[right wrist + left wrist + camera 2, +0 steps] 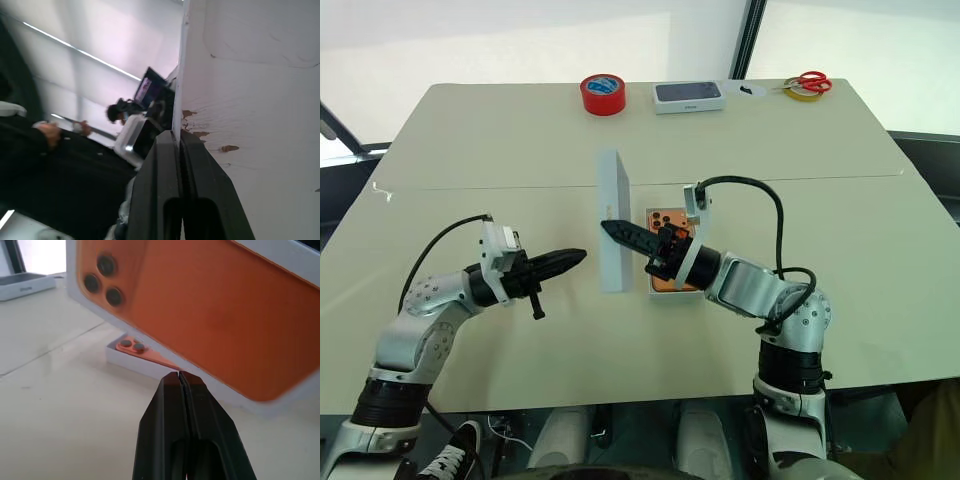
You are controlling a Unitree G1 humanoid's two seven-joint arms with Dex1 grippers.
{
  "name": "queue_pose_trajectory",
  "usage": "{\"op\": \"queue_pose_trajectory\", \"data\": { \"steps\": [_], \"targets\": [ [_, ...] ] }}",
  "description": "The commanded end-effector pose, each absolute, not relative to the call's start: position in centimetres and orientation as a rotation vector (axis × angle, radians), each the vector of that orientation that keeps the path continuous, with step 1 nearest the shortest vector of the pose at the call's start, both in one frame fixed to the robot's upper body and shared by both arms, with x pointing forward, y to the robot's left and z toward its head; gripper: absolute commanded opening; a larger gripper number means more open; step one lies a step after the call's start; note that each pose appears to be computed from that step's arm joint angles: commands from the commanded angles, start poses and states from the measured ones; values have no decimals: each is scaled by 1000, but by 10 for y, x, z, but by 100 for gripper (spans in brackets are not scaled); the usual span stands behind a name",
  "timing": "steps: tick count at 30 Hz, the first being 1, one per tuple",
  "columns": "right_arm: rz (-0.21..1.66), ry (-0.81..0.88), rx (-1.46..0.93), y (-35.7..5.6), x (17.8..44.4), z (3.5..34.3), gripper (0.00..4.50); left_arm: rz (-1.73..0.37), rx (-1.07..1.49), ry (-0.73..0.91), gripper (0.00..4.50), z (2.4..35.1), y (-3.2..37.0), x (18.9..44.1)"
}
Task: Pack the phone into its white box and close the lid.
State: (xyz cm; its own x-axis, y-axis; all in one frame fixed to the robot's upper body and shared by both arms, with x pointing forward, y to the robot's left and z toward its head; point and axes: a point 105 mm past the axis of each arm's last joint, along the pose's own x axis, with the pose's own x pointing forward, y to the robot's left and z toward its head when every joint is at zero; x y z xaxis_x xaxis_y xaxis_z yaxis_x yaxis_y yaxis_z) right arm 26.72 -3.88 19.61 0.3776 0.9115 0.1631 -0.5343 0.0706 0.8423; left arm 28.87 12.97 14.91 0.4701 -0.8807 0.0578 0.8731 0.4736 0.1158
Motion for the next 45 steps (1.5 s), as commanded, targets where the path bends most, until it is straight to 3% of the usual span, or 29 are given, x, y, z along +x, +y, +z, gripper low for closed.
{"op": "queue_pose_trajectory", "data": {
  "steps": [1,7,17,20,25,30,33,36,38,41,45],
  "targets": [
    [1211,536,1013,-35,257,199,0,-1089,62,-162,3,164,127,283],
    [1014,585,990,-41,296,168,0,-1130,113,-119,3,146,110,274],
    [943,546,976,-61,310,154,0,-1127,72,-101,3,127,87,283],
    [898,505,968,-75,319,154,92,-1145,65,-118,0,126,70,287],
    [794,415,819,-117,334,158,336,-1185,53,-135,0,124,49,289],
    [602,243,597,-197,358,177,336,-1197,15,-157,0,127,24,295],
    [588,171,438,-207,357,187,336,-1193,30,-154,0,127,27,296],
    [700,63,215,-192,338,195,247,-1186,51,-145,0,127,40,297],
    [707,25,9,-186,333,187,144,-1195,66,-117,0,126,53,294],
    [744,9,-118,-179,324,178,5,-1208,117,-68,0,121,69,290],
    [750,22,-235,-178,324,164,5,-1180,221,73,0,93,83,294]
  ]
}}
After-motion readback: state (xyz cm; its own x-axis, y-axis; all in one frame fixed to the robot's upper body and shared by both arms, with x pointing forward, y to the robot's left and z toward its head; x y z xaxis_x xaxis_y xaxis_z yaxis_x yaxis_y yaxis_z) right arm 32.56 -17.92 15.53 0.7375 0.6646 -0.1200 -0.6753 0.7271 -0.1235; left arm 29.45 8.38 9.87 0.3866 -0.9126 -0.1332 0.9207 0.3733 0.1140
